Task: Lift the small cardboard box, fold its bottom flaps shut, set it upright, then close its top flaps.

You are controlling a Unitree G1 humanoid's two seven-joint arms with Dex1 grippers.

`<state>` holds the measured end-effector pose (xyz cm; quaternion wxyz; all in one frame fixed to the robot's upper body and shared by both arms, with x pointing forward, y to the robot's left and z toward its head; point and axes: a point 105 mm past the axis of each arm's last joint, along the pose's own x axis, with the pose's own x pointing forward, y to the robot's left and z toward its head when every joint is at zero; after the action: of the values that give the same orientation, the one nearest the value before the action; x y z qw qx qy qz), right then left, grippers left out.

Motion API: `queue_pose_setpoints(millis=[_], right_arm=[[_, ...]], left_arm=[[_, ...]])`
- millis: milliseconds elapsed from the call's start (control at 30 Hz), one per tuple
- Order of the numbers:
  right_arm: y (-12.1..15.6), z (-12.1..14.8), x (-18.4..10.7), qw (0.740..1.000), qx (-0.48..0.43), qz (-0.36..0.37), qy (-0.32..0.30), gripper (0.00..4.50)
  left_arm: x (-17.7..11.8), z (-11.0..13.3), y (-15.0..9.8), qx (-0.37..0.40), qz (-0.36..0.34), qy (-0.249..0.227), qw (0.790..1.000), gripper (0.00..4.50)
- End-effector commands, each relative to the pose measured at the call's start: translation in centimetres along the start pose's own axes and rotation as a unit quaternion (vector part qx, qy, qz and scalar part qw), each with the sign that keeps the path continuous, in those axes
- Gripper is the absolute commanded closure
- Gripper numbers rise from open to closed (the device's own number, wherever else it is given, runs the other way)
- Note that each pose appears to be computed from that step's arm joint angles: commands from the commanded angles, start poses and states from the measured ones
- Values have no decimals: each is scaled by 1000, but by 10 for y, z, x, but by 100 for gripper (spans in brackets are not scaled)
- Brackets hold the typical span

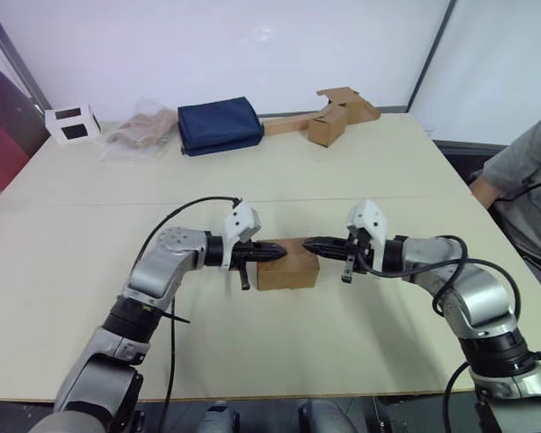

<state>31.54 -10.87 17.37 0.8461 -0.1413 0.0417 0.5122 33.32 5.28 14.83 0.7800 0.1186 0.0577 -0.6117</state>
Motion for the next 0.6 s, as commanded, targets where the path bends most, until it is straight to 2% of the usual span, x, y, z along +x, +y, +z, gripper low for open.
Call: queue_pose_setpoints(millis=[33,100,233,533,600], right_arm=[[-7,12,-1,999,-31,-17,-16,450],[-8,12,1,999,-34,-20,-16,450],[-12,8,8,998,-48,-29,-11,450],[-16,10,18,997,-62,-29,-22,450],[-15,9,20,997,-66,-27,-20,450]], left_arm=[[-1,6,-2,-7,-2,-19,1000,447],[-2,14,-1,-19,0,-38,999,447],[-14,48,5,-48,11,-109,993,447],[-16,53,15,-27,48,-103,993,447],[-13,45,14,-18,50,-84,995,447]])
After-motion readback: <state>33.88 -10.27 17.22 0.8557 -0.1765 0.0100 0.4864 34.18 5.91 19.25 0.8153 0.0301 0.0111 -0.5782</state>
